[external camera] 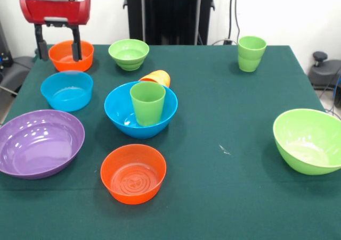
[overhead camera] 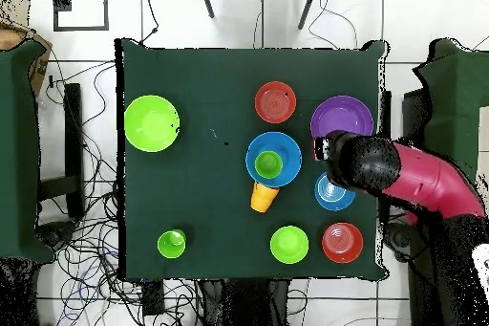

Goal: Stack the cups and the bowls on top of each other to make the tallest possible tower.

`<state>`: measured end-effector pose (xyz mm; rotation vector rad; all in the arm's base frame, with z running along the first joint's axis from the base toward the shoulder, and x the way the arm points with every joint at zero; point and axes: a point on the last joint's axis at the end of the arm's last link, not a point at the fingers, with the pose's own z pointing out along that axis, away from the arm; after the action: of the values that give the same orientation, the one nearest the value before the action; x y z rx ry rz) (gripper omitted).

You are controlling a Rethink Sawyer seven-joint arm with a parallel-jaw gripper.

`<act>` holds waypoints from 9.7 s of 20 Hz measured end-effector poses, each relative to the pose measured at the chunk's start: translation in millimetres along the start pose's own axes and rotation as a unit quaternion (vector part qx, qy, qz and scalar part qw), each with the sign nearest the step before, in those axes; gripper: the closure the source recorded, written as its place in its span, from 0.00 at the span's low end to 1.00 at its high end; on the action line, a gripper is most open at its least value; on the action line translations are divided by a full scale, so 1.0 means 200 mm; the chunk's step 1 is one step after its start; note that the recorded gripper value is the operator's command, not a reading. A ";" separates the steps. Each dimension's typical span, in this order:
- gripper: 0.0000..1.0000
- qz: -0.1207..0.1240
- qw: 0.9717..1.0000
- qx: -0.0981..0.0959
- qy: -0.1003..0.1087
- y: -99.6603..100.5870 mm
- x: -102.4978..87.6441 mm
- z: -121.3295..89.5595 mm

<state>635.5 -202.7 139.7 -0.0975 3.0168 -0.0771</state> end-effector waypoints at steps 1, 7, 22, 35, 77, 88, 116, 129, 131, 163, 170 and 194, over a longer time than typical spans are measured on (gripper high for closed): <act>0.00 -0.003 1.000 0.000 -0.001 0.02 -0.02 0.01; 0.00 -0.019 1.000 -0.004 0.001 0.12 -0.08 0.08; 0.00 -0.037 0.998 -0.015 0.042 0.28 0.00 0.35; 0.00 -0.041 0.999 -0.008 0.030 0.33 0.07 0.58; 0.00 0.001 1.000 0.029 -0.008 0.18 -0.38 0.38; 0.00 -0.012 0.999 0.049 -0.019 0.22 -0.48 0.37; 0.00 -0.020 0.997 0.060 0.036 0.34 -0.34 0.72; 0.00 0.009 0.997 0.069 0.036 0.37 -0.36 0.76; 0.00 0.010 0.997 0.069 0.033 0.37 -0.38 0.77; 0.00 0.012 0.996 0.085 0.005 0.42 -0.57 0.84; 0.00 0.008 0.996 0.084 0.006 0.47 -0.57 0.85; 0.00 0.016 0.996 0.091 0.008 0.43 -0.53 0.64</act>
<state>750.8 -115.2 21.1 -0.0321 3.0080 -0.3501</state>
